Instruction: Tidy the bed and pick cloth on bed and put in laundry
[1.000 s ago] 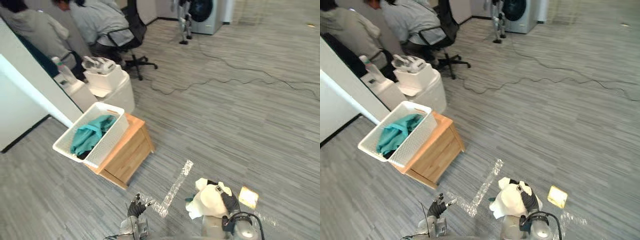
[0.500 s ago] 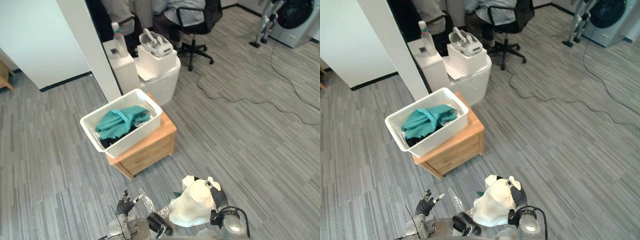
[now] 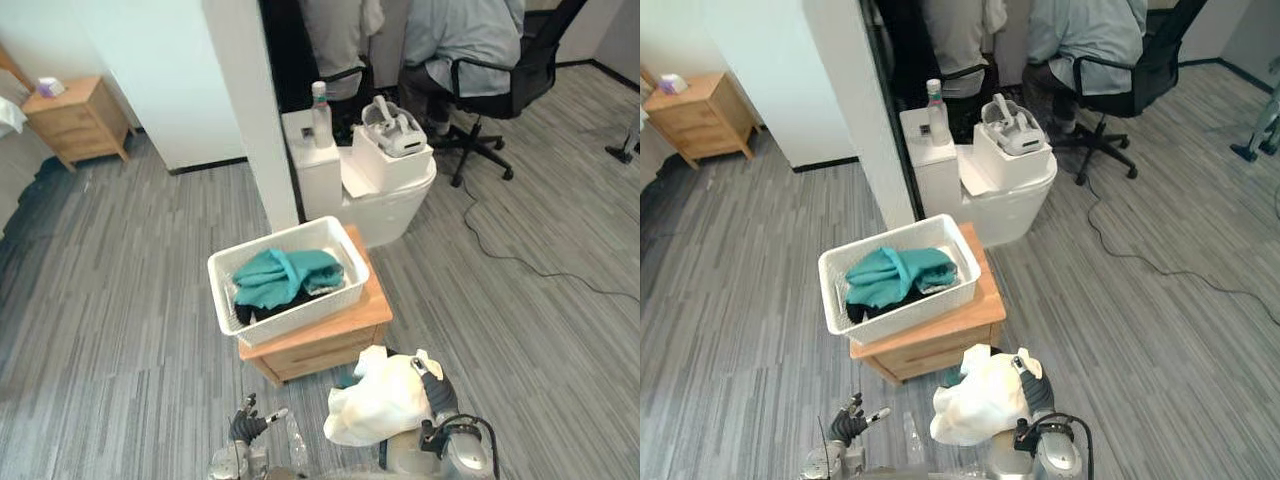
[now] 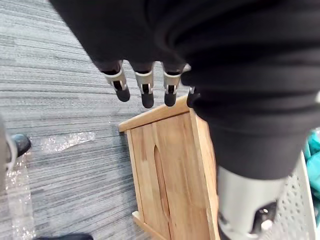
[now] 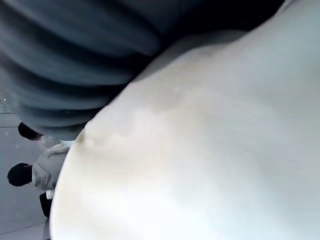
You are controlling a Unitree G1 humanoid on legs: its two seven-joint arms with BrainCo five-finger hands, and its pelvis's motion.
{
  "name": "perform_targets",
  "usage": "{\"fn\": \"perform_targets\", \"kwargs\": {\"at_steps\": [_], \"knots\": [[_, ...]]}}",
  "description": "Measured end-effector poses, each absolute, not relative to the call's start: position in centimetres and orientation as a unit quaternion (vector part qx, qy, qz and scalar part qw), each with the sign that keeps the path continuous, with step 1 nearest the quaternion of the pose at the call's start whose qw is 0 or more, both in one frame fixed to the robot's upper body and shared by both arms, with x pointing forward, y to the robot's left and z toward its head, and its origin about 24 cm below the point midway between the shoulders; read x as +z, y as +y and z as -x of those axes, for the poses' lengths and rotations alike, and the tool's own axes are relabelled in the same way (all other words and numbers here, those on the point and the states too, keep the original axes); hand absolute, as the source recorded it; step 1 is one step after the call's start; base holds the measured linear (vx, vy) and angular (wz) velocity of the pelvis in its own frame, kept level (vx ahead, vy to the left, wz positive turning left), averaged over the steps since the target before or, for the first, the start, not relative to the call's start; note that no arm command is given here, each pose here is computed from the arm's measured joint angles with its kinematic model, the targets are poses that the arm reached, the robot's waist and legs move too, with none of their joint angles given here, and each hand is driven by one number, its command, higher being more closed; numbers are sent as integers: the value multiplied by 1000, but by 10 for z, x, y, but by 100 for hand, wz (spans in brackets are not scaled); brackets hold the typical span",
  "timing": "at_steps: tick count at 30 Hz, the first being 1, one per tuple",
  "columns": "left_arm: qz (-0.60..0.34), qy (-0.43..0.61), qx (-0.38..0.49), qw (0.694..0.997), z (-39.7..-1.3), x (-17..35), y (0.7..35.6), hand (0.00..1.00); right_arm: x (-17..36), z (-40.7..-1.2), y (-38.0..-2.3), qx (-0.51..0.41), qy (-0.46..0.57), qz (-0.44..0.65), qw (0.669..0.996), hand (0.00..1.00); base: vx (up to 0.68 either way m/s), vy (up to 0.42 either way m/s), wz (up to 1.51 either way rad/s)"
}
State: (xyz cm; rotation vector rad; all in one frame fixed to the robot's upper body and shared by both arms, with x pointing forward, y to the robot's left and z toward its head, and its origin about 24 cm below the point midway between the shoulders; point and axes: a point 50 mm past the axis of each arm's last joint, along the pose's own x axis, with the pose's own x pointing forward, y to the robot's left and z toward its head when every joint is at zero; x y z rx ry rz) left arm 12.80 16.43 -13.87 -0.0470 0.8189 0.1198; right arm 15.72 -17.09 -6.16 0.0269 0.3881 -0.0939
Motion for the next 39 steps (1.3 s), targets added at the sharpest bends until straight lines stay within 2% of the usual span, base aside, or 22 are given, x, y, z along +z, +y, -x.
{"fn": "perform_targets", "kwargs": {"at_steps": [3, 9, 13, 16, 21, 26, 29, 34, 37, 39], "knots": [[29, 398, 60, 915, -126, -139, 164, 0, -58, -151, -183, -57, 191, 4, 980, 100, 225, -137, -5], [39, 401, 82, 912, -116, -140, 174, 0, -44, -169, -184, -51, 152, 19, 987, 100, 155, 109, -75], [53, 403, 69, 911, -117, -141, 159, 0, -45, -165, -196, -40, 161, 47, 985, 100, 29, 330, -57], [27, 408, 51, 911, -115, -141, 171, 0, -37, -161, -179, -24, 144, 22, 989, 100, 67, 254, 1], [17, 410, 41, 911, -113, -141, 173, 0, 22, -193, -143, 61, -2, 13, 998, 100, 81, 88, 6], [12, 409, 11, 912, -116, -141, 164, 0, 90, -239, -119, 132, -161, 58, 976, 100, 83, -31, 2], [13, 408, 13, 913, -117, -141, 165, 0, 126, -257, -93, 185, -238, 77, 950, 100, 3, -37, -21], [1, 418, 21, 908, -113, -143, 175, 0, 134, -262, -82, 204, -256, 99, 940, 100, -11, -35, 53], [-22, 437, 44, 898, -107, -145, 201, 0, 137, -260, -75, 211, -268, 99, 935, 100, -8, -135, 122], [-6, 432, 74, 899, -114, -143, 209, 0, 139, -261, -64, 232, -272, 107, 928, 100, 41, -167, 69]]}}
